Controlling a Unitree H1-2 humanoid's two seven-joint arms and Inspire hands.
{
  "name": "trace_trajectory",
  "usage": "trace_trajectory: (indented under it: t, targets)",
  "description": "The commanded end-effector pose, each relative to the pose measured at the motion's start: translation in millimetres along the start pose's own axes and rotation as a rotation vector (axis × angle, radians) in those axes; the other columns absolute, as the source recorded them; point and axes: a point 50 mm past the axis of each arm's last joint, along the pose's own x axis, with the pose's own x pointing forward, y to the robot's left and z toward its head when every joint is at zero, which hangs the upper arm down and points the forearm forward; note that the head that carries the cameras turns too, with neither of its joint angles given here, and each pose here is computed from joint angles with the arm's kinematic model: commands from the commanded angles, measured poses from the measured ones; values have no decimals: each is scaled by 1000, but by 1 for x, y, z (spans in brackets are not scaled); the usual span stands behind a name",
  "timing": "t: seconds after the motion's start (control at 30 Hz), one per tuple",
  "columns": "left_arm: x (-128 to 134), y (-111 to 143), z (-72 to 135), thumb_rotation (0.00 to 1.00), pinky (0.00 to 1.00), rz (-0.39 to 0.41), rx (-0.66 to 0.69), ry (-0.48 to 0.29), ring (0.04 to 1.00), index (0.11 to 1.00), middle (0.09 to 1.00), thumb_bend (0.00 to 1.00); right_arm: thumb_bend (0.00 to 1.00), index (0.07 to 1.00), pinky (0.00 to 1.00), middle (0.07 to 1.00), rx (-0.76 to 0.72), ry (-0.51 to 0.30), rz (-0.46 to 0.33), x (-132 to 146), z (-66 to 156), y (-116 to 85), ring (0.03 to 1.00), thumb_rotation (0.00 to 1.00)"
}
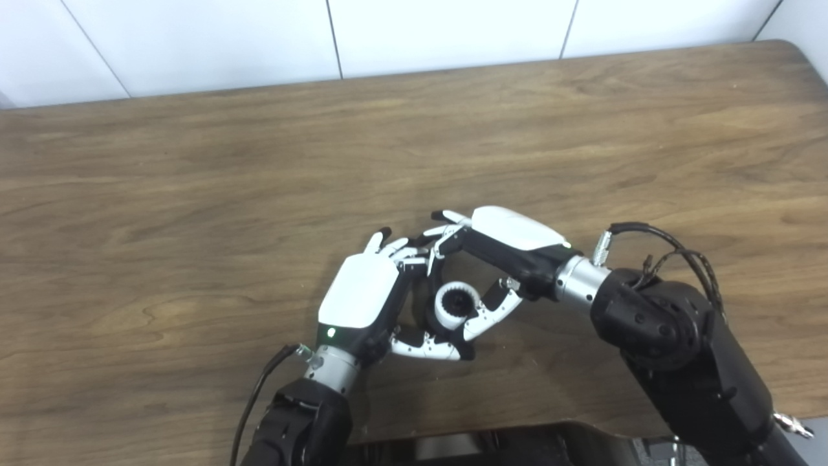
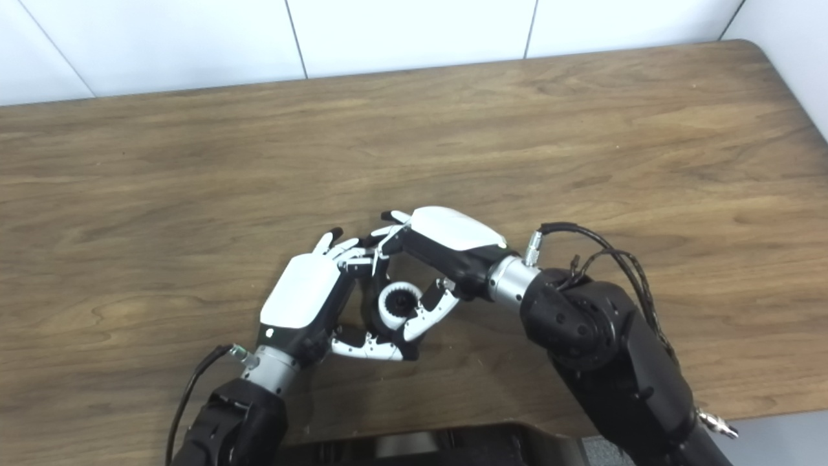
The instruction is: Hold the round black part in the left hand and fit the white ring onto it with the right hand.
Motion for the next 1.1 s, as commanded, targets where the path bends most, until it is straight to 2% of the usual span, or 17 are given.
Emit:
trace_trajectory:
  t: [0.0,0.2,0.47,0.67,0.8,1.07]
  targets:
    - [0,6,3,50,1000,18,19,-20,884,485,769,522,984,626,892,881,-31,-34,-66,0,7,-13,988,196]
    - [1,6,2,50,1000,19,23,-21,883,485,768,522,1000,664,912,903,-35,-35,-81,0,8,-16,988,249]
    - [1,7,2,50,1000,20,20,-20,885,484,769,522,1000,610,918,892,-29,-36,-87,0,6,-19,985,252]
    - [1,6,2,50,1000,20,22,-19,885,485,769,522,1000,605,905,885,-28,-42,-96,-1,6,-21,979,244]
    - [1,6,1,50,1000,25,24,-18,882,485,766,522,1000,619,883,884,-36,-46,-121,-3,8,-28,971,245]
    - [2,5,-1,50,1000,21,22,-14,884,484,768,521,1000,670,872,884,-46,-42,-186,-18,15,-57,971,243]
